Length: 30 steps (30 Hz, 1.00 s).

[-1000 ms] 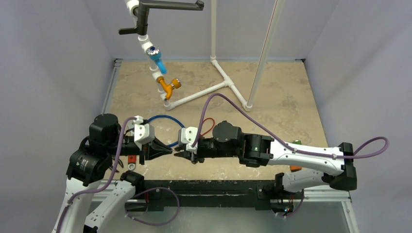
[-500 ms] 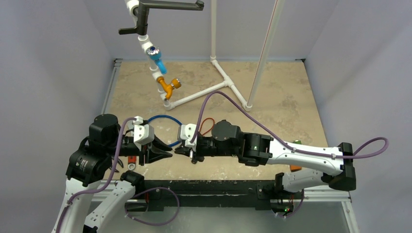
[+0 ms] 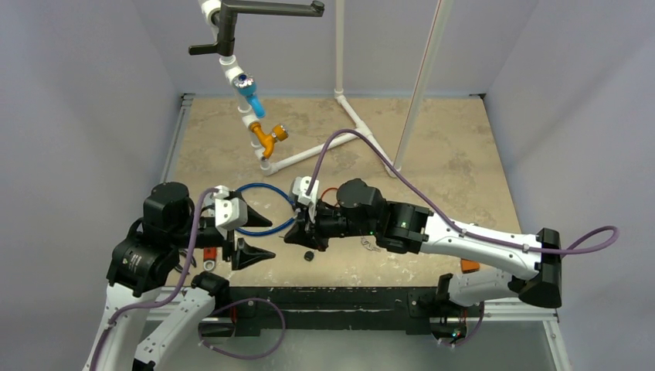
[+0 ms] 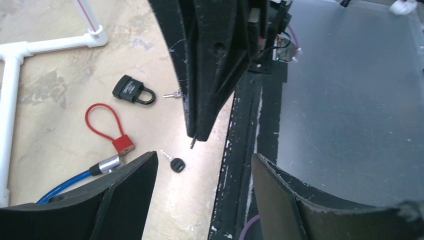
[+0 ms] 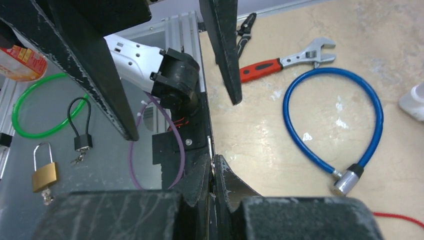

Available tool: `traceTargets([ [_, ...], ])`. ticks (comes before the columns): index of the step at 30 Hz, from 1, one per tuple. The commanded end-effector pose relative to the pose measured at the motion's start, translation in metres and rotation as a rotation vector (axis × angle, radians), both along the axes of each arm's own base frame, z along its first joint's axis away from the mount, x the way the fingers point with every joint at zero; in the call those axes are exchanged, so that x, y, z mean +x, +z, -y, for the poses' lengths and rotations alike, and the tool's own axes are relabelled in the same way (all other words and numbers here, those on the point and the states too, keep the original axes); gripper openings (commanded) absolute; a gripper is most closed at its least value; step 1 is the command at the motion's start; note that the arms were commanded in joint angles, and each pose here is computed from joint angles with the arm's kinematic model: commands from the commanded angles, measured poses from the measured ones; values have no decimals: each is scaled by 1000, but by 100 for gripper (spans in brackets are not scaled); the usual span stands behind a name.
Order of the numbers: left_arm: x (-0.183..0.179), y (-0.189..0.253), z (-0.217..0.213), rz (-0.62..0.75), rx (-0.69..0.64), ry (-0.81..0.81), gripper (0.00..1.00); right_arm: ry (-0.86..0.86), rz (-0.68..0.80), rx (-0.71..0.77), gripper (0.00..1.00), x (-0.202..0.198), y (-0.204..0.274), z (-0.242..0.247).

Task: Unlock with the key
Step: Pick up the key from the center of the board, then adjust the lock at the center of the board.

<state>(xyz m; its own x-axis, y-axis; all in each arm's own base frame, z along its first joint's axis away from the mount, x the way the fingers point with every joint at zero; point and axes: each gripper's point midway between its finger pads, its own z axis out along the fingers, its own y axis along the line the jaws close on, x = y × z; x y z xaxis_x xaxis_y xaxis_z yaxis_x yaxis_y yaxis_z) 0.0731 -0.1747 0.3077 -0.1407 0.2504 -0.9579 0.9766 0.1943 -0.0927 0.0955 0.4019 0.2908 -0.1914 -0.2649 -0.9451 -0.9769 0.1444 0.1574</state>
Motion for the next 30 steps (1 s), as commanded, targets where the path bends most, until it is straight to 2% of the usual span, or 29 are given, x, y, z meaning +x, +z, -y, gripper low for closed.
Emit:
traceTargets([
  [1, 28, -5, 4, 19, -1, 74, 69, -71, -145, 30, 0, 6, 2, 10],
  [4, 42, -24, 8, -19, 80, 74, 68, -154, -233, -13, 0, 15, -21, 24],
  [14, 92, -97, 21, 68, 407, 33, 68, -445, -352, 0, 0, 24, -73, 90],
  [20, 131, -125, 47, -67, 558, 79, 68, -556, -397, 87, 0, 22, -70, 128],
  [24, 157, -155, 72, -149, 640, 95, 70, -607, -415, 94, 0, 22, -74, 142],
  [30, 204, -195, 100, -235, 692, 198, 73, -647, -402, 105, 0, 25, -61, 155],
])
